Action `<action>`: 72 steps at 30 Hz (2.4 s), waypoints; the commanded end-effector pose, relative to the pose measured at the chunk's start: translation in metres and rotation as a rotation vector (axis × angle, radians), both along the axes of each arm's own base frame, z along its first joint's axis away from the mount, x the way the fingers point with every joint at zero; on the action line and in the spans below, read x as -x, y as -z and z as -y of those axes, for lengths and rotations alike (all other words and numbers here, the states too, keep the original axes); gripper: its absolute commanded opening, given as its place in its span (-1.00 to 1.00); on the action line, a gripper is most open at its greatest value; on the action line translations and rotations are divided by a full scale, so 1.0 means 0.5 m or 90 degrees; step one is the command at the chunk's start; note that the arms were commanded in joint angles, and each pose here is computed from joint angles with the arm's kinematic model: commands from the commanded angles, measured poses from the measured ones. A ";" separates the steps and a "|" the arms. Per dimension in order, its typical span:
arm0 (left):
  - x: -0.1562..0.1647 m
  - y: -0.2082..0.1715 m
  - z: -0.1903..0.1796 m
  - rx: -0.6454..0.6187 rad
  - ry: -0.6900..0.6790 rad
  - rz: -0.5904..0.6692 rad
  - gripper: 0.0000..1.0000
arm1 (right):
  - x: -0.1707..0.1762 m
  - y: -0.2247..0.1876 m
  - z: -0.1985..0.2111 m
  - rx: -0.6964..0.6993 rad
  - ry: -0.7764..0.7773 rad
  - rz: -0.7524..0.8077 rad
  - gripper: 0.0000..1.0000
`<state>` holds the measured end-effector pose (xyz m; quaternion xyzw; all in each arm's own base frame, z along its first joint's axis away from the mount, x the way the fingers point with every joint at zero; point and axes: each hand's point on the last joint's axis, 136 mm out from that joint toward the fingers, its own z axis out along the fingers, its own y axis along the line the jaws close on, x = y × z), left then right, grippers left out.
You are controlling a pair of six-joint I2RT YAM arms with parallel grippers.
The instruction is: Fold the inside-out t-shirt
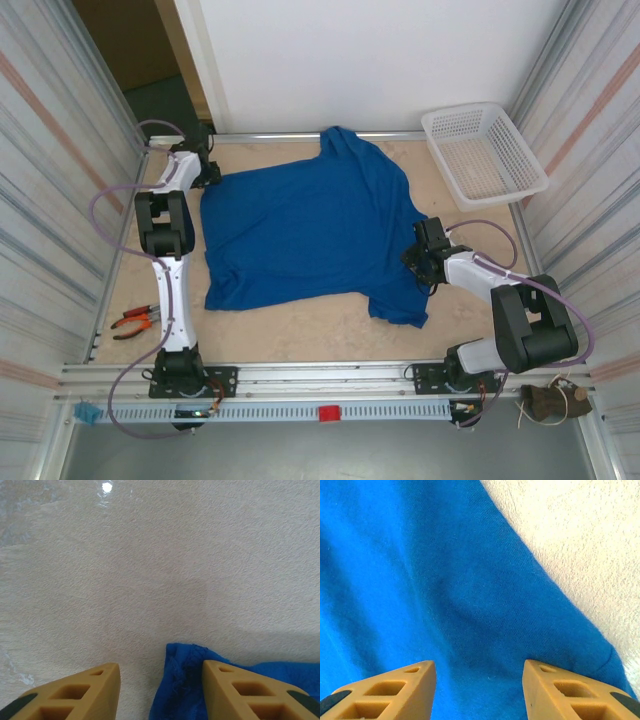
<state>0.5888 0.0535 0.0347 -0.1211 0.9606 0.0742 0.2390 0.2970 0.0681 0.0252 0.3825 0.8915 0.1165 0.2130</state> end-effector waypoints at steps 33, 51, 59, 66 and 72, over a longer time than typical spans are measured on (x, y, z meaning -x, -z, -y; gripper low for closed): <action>0.013 -0.038 0.008 -0.041 0.038 0.023 -0.21 | 0.012 -0.001 0.029 0.027 0.029 -0.014 -0.05; 0.005 -0.026 -0.007 -0.035 0.038 0.017 -1.00 | 0.020 -0.007 0.045 0.043 0.048 -0.015 -0.05; -0.002 -0.080 0.005 -0.016 0.043 0.074 -0.49 | 0.020 -0.008 0.047 0.042 0.051 -0.014 -0.06; 0.009 -0.084 0.023 -0.038 0.074 0.074 -0.18 | 0.019 -0.007 0.045 0.042 0.049 -0.015 -0.06; 0.011 -0.069 0.024 -0.030 0.070 0.067 -0.14 | 0.020 -0.007 0.048 0.043 0.051 -0.015 -0.06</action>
